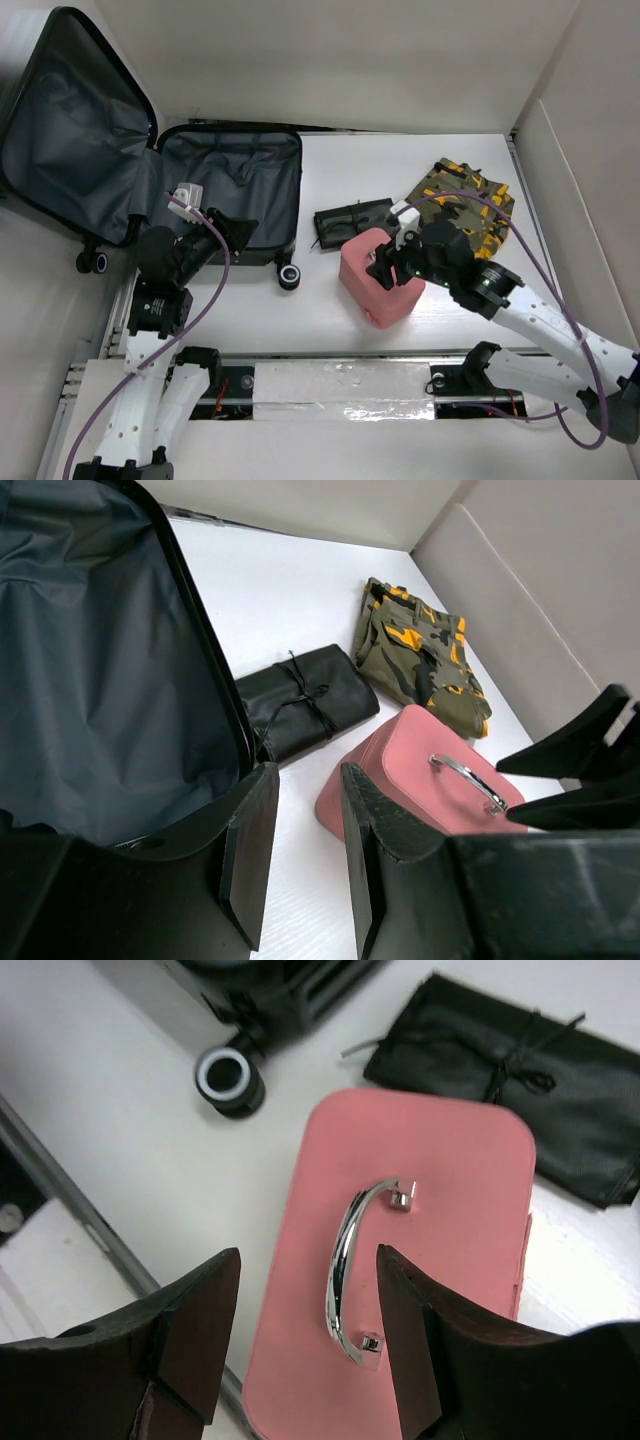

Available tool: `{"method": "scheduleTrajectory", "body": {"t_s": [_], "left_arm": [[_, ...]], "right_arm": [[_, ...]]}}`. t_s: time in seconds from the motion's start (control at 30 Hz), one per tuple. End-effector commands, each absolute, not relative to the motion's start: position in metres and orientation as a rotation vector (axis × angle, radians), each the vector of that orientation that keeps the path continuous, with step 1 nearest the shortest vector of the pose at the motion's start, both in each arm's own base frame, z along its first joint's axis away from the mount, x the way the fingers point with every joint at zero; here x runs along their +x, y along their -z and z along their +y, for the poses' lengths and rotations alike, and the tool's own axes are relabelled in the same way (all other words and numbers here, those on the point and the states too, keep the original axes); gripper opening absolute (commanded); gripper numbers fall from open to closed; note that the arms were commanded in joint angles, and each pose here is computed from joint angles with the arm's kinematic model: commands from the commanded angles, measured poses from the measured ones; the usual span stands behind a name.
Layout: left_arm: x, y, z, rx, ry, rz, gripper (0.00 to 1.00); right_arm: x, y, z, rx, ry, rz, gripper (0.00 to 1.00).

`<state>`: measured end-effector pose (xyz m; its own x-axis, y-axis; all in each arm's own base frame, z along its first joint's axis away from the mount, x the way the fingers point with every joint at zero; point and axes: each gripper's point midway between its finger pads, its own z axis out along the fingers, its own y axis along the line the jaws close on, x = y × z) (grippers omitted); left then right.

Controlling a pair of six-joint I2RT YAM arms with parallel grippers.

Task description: Pack the luggage

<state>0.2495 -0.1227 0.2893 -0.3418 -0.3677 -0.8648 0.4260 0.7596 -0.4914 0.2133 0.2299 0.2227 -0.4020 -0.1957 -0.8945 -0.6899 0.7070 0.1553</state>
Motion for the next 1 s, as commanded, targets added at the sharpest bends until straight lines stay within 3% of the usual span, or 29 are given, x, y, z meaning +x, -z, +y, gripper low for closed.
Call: {"method": "scheduleTrajectory", "body": {"t_s": [0.0, 0.3, 0.43, 0.57, 0.97], "left_arm": [[0.247, -0.310, -0.126, 0.094, 0.820, 1.669, 0.29], [0.245, -0.312, -0.127, 0.103, 0.820, 1.664, 0.29], [0.245, -0.311, -0.126, 0.102, 0.818, 1.666, 0.29], [0.244, -0.313, -0.126, 0.101, 0.815, 1.662, 0.29], [0.244, -0.316, -0.124, 0.088, 0.805, 1.655, 0.29]], "right_arm": [[0.226, -0.219, 0.220, -0.654, -0.489, 1.992, 0.62], [0.242, -0.190, 0.220, -0.660, -0.373, 2.100, 0.51], [0.251, -0.188, 0.220, -0.637, -0.332, 2.102, 0.20], [0.257, -0.199, 0.220, -0.598, -0.321, 2.086, 0.00], [0.268, -0.398, 0.265, -0.516, -0.680, 1.543, 0.00]]}}
